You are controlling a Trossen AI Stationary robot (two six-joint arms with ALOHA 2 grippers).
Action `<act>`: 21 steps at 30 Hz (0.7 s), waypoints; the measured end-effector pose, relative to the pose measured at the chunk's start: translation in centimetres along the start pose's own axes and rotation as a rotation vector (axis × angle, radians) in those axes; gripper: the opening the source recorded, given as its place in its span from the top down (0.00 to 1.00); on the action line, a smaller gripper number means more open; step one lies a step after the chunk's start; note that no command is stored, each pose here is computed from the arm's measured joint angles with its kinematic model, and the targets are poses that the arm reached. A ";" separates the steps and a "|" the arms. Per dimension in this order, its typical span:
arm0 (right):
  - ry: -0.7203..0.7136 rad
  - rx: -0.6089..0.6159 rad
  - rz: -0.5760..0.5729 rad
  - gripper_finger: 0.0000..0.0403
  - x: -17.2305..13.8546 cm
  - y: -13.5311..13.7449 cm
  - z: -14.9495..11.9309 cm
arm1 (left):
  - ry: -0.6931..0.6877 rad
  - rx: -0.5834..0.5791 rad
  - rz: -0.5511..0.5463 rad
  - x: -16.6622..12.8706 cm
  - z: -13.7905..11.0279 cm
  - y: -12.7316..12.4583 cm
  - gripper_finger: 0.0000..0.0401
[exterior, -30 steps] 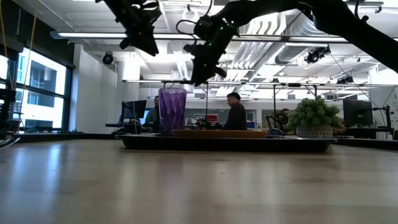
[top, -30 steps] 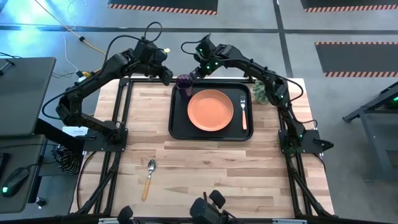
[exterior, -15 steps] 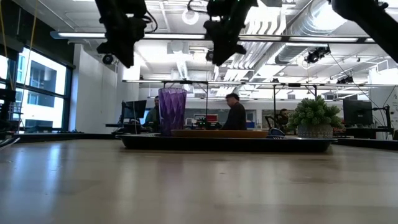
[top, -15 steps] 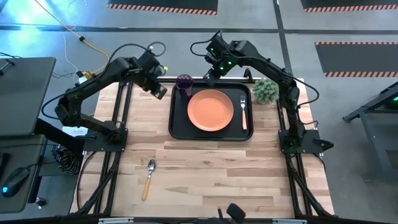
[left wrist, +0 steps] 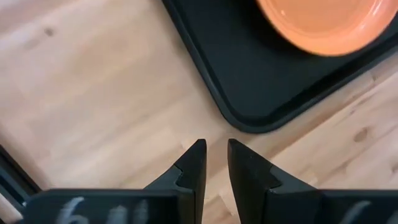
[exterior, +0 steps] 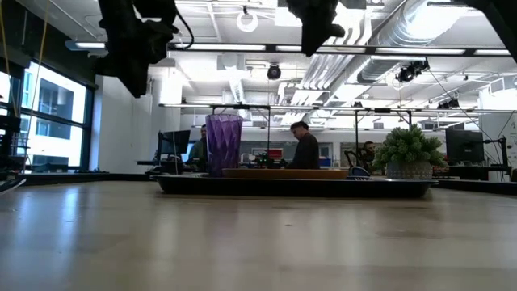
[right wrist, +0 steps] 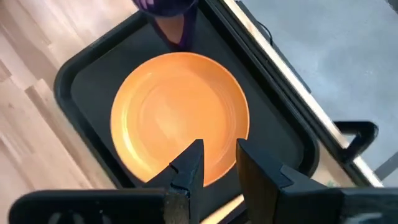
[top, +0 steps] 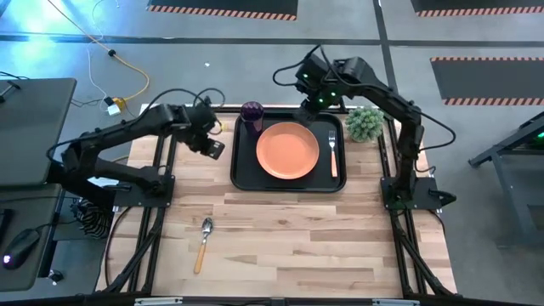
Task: Pick and place plate/cup/fork/spoon on tray
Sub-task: Put the yellow spoon on the black tray
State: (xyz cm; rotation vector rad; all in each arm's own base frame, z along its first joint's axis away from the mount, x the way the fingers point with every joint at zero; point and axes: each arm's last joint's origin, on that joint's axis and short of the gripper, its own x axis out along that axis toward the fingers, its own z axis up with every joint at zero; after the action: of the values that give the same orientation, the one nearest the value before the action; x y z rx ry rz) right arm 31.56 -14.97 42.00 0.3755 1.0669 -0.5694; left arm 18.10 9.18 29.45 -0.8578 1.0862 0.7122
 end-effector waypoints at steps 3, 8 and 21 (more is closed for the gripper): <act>-0.003 0.002 0.010 0.79 -0.9 0.7 -0.6 | 0.024 -0.006 -0.008 0.4 -1.6 -0.4 0.87; -0.011 0.013 0.036 0.79 -1.9 2.2 -1.3 | 0.096 0.018 0.005 1.7 -4.5 -0.9 0.86; -0.022 0.038 0.032 0.79 -2.7 7.2 -3.2 | 0.244 0.057 -0.019 2.7 -9.7 -3.3 0.86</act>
State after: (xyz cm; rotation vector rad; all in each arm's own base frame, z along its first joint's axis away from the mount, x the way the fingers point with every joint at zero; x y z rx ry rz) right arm 32.72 -6.78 43.10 0.4178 1.0288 -0.5643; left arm 17.38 -0.63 25.59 -0.9212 1.3078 0.5673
